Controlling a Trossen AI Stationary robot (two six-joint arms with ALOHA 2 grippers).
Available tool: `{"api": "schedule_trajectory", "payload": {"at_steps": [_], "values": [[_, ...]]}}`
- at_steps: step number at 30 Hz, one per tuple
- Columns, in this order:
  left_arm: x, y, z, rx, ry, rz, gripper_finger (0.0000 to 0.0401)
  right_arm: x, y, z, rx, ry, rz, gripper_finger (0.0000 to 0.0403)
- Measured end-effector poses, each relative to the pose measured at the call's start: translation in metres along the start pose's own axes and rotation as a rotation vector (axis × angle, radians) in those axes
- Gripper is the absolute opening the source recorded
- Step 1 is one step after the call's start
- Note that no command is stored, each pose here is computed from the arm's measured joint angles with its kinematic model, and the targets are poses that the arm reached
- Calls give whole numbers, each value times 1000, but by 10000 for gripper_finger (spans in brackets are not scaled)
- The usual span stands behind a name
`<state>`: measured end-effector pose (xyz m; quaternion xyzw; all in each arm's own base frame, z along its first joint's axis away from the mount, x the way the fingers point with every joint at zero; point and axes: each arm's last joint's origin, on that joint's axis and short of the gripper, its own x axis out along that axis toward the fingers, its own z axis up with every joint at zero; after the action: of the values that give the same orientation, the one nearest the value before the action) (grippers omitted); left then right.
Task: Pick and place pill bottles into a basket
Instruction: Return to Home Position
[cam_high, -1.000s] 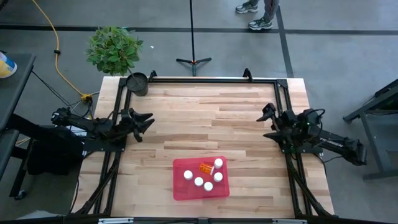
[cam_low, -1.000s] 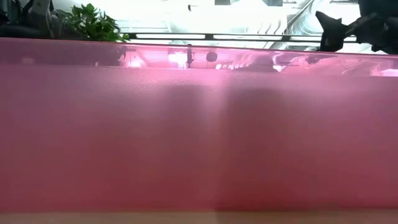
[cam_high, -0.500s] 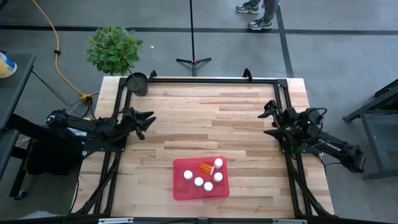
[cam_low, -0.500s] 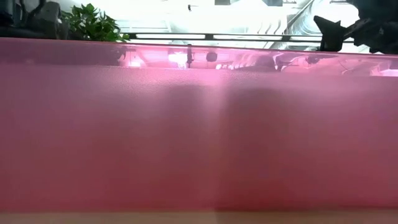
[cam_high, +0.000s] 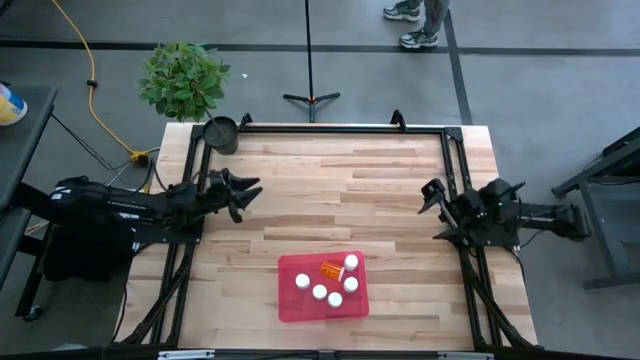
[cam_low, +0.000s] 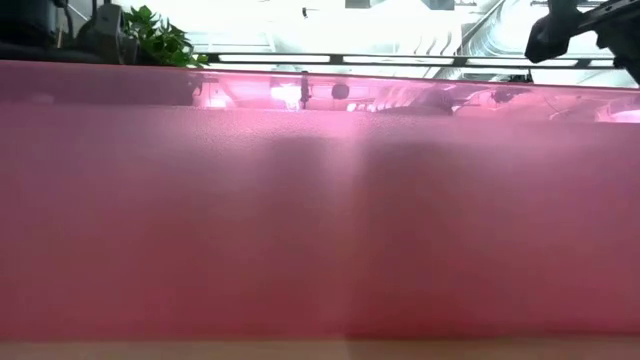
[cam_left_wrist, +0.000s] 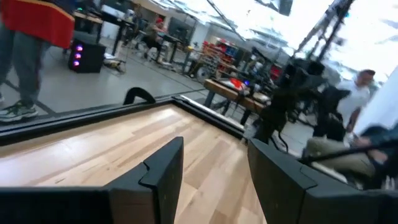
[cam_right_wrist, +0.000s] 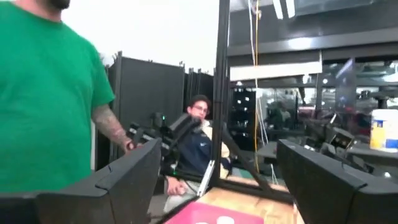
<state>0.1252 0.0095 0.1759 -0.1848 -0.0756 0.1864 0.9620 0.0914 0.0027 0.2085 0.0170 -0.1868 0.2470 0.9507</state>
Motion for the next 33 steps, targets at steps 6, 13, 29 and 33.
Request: {"api": "schedule_trajectory", "payload": {"at_steps": [6, 13, 29, 33], "values": [[7, -9, 1, 170, -26, -165, 211, 3, 1, -8, 5, 49, -74, 312], [7, -12, 5, 198, -70, -219, 211, 2, 0, -12, 22, 82, -81, 312], [7, -12, 2, 169, -32, -241, 211, -1, -2, -28, 127, 227, -132, 312], [7, -11, 0, 178, -4, -233, 211, -1, -2, -32, 156, 260, -141, 312]]}}
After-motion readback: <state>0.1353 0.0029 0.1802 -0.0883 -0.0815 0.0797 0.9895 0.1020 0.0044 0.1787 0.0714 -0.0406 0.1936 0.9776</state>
